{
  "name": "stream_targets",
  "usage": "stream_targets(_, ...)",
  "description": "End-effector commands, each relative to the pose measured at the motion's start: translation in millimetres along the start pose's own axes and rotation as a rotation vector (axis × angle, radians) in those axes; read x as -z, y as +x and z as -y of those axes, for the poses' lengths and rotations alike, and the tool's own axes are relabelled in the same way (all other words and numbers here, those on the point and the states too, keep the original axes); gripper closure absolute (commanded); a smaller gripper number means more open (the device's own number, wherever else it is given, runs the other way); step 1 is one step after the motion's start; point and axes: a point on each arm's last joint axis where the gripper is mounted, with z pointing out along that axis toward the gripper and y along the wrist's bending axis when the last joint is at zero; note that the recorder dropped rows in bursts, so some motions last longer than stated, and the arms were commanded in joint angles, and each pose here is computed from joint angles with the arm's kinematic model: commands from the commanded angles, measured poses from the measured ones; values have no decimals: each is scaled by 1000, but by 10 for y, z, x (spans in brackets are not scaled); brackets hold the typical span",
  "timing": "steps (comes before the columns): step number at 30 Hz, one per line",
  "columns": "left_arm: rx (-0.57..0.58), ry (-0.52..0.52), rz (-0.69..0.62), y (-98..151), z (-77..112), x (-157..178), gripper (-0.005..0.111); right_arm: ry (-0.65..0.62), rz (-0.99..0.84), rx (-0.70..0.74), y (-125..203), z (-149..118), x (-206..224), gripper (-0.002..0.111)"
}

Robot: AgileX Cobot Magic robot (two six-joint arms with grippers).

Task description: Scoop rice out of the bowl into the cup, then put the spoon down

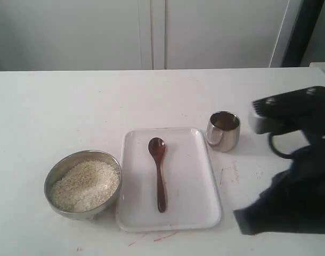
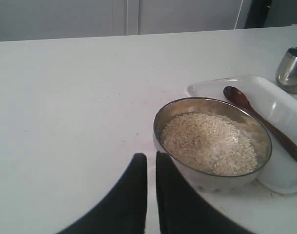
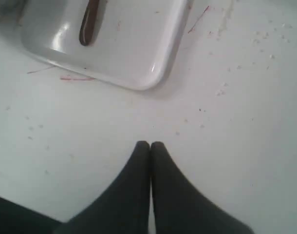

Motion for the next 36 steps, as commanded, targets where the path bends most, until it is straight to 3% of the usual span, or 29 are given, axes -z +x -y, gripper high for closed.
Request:
stream_targets(1,12,3,9,-24,5,2,92,-54,70,2,177,153,291,108)
stream_targets(7,12,3,9,-24,5,2,92,-126,205,-31,289,283,567,108)
stream_targets(15,12,3,9,-24,5,2,92,-131,310,-33,362,407,729,108)
stream_targets(19,12,3,9,-24,5,2,92,-74,452,35,259,444,729,108)
stream_targets(25,12,3,9,-24,5,2,92,-143,697,90,244,398,577,108)
stream_targets(30,12,3,9,-24,5,2,92,-201,931,0,380,459,436,108)
stream_targets(36,12,3,9,-24,5,2,92,-118,982,-172,584,625,278,108)
